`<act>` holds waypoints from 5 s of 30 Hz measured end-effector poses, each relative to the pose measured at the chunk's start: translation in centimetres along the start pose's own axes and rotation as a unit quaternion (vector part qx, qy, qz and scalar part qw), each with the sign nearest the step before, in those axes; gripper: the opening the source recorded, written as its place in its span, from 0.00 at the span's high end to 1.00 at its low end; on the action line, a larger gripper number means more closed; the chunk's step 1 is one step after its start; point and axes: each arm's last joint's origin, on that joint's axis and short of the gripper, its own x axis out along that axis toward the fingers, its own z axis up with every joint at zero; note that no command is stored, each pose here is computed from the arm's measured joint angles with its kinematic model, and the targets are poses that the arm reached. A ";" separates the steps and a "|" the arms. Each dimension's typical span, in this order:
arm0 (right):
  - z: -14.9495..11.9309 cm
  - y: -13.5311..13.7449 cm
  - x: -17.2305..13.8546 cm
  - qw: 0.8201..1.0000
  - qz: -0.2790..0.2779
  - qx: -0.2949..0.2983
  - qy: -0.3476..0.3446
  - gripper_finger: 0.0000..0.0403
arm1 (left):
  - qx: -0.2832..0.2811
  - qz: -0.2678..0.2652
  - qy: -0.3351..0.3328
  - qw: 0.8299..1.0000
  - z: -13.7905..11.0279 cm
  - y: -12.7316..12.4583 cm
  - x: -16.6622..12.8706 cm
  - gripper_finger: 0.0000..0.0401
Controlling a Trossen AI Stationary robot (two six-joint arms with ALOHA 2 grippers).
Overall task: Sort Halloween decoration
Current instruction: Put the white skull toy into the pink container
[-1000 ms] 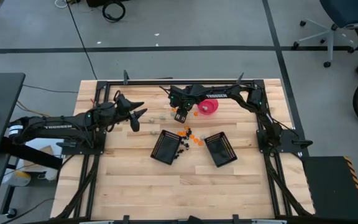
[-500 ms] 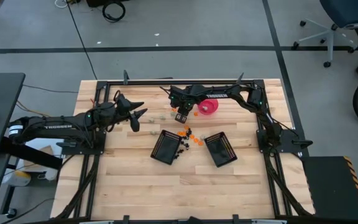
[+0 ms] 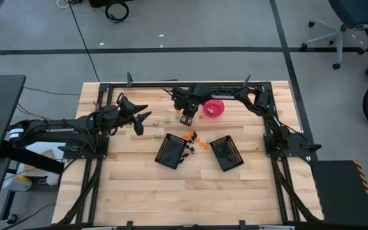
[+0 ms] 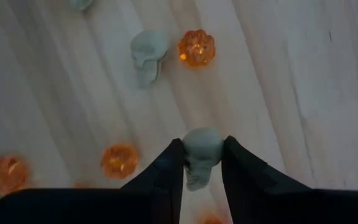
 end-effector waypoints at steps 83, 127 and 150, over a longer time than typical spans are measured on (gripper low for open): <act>-9.7 9.6 0.7 0.982 0.014 -0.001 0.186 0.60 | 0.002 0.001 0.006 1.000 -0.1 0.0 0.0 0.61; -5.5 7.8 -3.9 0.985 -0.069 -0.048 0.148 0.73 | 0.003 0.001 0.007 1.000 -0.1 0.0 0.0 0.61; -4.7 -3.7 -2.5 0.981 -0.112 0.075 0.141 0.58 | 0.003 0.002 0.011 1.000 -0.2 0.0 0.0 0.61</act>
